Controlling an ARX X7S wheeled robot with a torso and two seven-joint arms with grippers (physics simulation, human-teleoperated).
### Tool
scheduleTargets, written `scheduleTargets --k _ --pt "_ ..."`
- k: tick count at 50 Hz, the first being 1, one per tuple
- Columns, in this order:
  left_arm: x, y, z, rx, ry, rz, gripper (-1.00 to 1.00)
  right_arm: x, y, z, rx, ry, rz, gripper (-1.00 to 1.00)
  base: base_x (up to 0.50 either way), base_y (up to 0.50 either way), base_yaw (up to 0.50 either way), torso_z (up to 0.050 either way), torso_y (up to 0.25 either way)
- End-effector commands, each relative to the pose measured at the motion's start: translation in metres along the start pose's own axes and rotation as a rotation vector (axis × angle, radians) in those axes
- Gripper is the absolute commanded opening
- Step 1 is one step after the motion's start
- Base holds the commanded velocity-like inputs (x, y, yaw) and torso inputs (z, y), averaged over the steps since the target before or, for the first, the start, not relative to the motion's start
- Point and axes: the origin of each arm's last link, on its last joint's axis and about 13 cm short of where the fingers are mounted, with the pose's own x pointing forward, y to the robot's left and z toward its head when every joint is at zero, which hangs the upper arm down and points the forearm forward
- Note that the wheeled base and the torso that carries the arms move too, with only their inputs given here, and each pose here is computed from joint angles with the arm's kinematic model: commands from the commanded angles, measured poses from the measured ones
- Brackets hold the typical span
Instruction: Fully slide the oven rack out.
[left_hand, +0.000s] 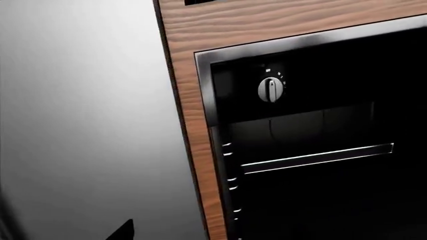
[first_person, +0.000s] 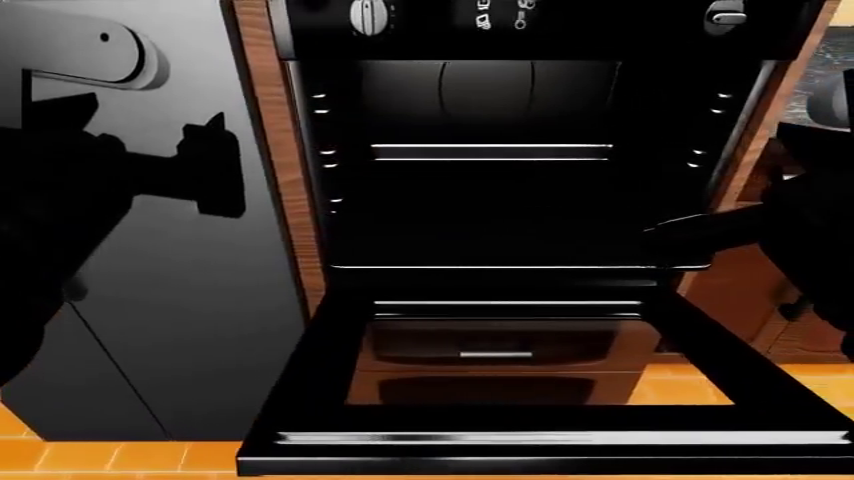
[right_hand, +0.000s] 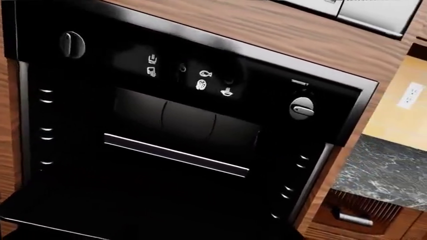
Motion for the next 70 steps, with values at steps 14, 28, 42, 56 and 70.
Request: scheduleTargets --k 14,28,42,56,70 --pt "0.0002 0.0004 -0.0056 -0.017 0.006 -0.001 1.00 0.0011 0.0010 -0.0024 0.005 0.000 0.002 1.00 0.00 -0.49 0.00 0.000 0.000" --pt "-0.0003 0.0001 -0.0061 -0.017 0.006 -0.001 1.00 0.0020 0.0019 -0.0046 0.011 -0.002 0.005 1.00 0.27 -0.25 0.00 0.000 0.000" --pt "0.0007 -0.0002 -0.0082 -0.018 0.012 -0.004 1.00 0.0042 0.0056 -0.0046 -0.004 0.005 0.024 1.00 0.46 -0.01 0.00 0.000 0.000" --pt "0.0005 -0.0005 -0.0091 -0.002 0.014 -0.008 1.00 0.0025 0.0067 -0.0035 -0.003 0.011 0.030 1.00 0.36 0.00 0.00 0.000 0.001" --pt "0.0015 -0.0011 -0.0093 -0.007 0.018 -0.014 1.00 0.0006 0.0069 -0.0037 0.010 0.024 0.033 1.00 0.28 0.00 0.00 0.000 0.000"
